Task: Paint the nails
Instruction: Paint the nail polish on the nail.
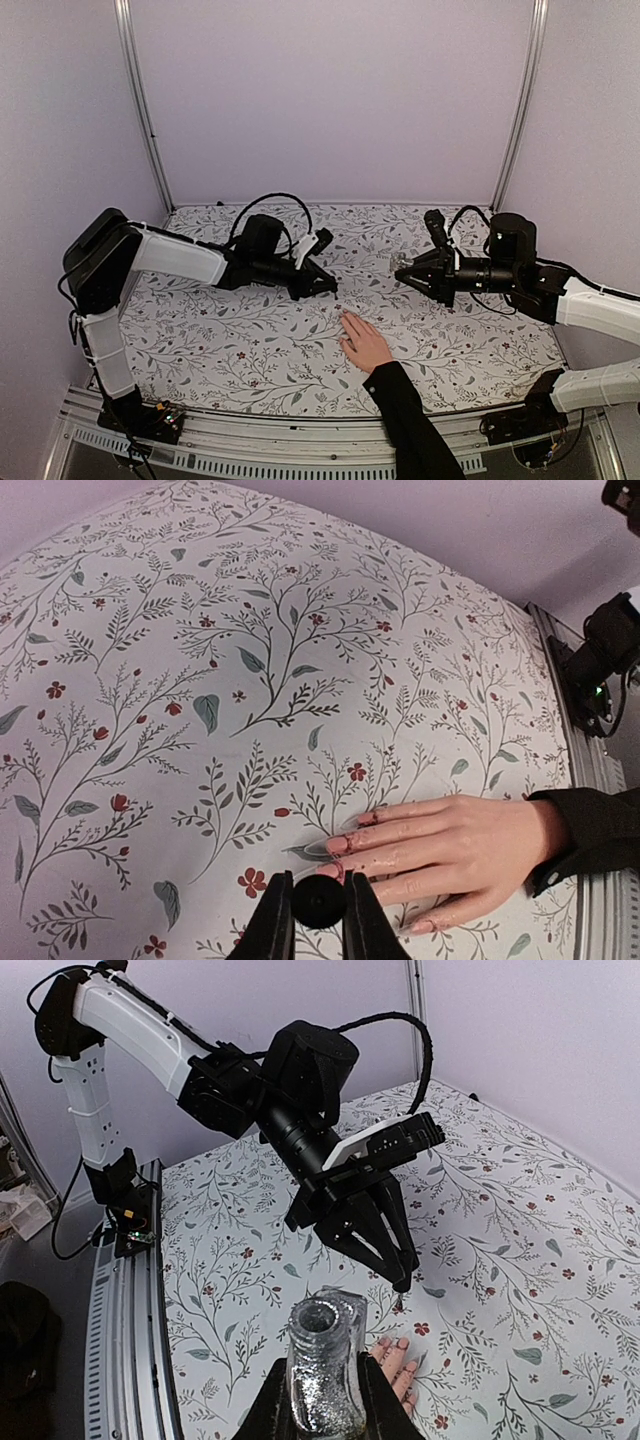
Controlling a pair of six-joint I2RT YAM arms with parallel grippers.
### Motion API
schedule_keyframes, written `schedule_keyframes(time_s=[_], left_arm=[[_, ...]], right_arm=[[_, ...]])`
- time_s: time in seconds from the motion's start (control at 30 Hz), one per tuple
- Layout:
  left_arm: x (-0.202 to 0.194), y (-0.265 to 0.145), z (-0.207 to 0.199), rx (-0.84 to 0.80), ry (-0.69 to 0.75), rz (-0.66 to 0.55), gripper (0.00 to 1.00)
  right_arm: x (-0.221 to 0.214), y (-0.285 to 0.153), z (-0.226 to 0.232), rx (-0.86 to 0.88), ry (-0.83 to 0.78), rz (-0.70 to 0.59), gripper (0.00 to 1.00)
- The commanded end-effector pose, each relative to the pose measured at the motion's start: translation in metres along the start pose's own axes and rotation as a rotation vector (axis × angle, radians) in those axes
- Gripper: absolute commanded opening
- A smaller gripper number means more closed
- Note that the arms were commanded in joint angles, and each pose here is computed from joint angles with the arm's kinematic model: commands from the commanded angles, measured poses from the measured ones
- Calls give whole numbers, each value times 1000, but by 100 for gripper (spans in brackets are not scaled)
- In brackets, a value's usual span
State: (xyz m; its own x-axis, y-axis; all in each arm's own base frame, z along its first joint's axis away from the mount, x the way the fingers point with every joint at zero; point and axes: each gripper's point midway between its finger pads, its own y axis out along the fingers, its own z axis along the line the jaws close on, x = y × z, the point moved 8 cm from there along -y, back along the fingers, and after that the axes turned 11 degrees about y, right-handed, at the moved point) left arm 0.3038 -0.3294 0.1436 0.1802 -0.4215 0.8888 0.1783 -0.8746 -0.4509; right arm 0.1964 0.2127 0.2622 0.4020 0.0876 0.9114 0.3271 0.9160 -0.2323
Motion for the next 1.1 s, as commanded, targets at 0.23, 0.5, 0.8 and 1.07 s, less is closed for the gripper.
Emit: schedule_keyframes(time_s=[0.23, 0.5, 0.8, 1.07], left_arm=[[-7, 15, -15, -77, 22, 7, 0], [-13, 21, -13, -80, 8, 32, 0], [-17, 25, -12, -77, 1, 45, 0], [-20, 27, -11, -75, -5, 52, 0]], right_arm=[[0, -2, -1, -1, -1, -15, 0], [0, -1, -1, -2, 0, -14, 0], [0, -1, -2, 0, 1, -12, 0], [-1, -1, -2, -1, 1, -11, 0]])
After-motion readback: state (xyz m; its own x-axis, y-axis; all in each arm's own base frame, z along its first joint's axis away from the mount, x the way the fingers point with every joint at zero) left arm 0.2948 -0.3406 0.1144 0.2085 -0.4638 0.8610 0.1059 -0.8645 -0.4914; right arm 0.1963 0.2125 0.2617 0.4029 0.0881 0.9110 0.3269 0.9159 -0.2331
